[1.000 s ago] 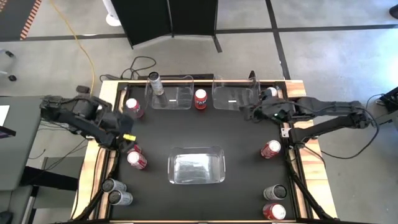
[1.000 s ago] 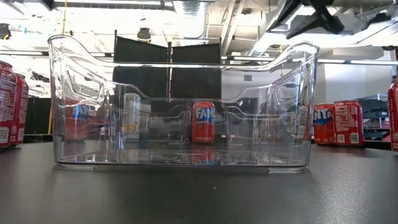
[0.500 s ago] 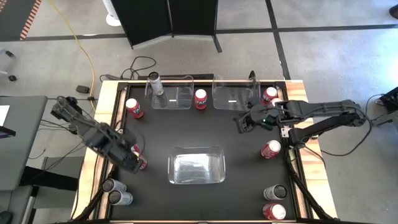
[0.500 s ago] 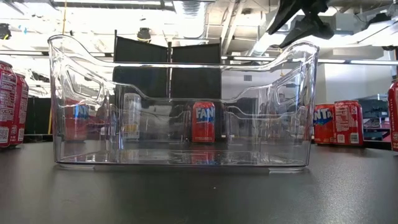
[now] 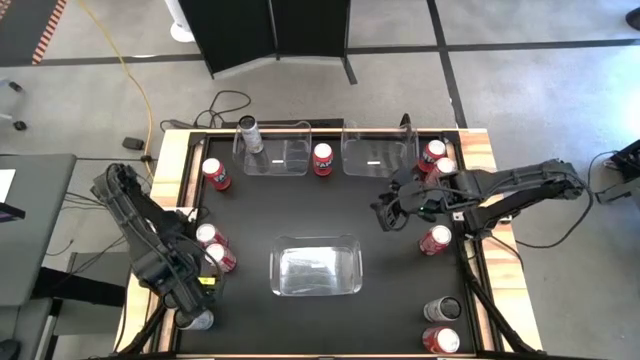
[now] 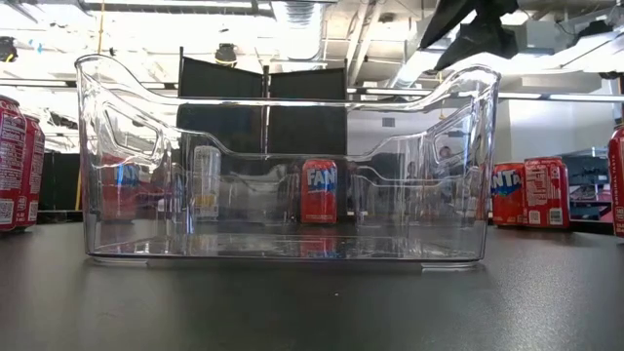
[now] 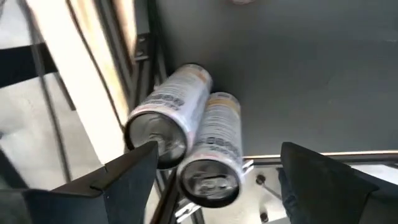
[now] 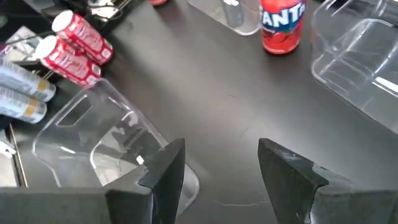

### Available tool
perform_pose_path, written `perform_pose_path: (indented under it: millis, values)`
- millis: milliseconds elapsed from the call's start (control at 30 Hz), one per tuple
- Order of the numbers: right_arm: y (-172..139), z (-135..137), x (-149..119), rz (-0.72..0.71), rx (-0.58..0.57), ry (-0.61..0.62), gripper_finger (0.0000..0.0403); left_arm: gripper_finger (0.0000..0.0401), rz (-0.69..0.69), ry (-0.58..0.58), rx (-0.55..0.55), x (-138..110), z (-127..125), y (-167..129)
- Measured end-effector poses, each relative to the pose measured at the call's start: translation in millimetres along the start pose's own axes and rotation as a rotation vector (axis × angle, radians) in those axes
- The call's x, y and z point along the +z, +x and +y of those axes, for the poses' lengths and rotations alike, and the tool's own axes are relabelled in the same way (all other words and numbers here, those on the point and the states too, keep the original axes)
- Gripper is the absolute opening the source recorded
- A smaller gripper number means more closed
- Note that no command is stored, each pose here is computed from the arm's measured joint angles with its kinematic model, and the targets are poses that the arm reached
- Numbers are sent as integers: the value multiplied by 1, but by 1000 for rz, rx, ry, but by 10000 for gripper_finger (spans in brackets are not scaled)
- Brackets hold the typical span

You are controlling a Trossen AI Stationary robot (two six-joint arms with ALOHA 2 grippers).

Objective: Sort soda cans
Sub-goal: Put the bottom white-yellow soda can into the top left transparent bin

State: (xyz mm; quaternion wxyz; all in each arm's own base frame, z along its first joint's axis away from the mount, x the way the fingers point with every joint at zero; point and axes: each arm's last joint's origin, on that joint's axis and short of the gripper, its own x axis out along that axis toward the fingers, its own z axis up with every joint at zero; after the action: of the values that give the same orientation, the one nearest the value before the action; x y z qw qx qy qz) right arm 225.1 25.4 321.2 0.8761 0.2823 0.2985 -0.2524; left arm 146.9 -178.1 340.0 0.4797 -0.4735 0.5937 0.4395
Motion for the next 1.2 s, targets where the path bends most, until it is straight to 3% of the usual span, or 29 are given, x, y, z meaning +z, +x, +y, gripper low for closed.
perform_pose_path:
  millis: [200, 333, 500, 900, 1200]
  values:
    - [5, 7, -6, 18, 9, -26, 220, 331, 9, 136, 15, -8, 7, 1]
    - [8, 12, -9, 20, 21, -36, 220, 331, 5, 93, 43, -10, 10, 6]
    - [12, 17, -13, 32, 23, -51, 220, 331, 27, 47, 160, -13, 7, 25]
    - [16, 18, -14, 41, 16, -48, 221, 331, 188, 99, -57, -34, -16, 27]
    - [17, 19, -14, 38, 17, -35, 221, 332, 137, 123, -24, -45, -20, 43]
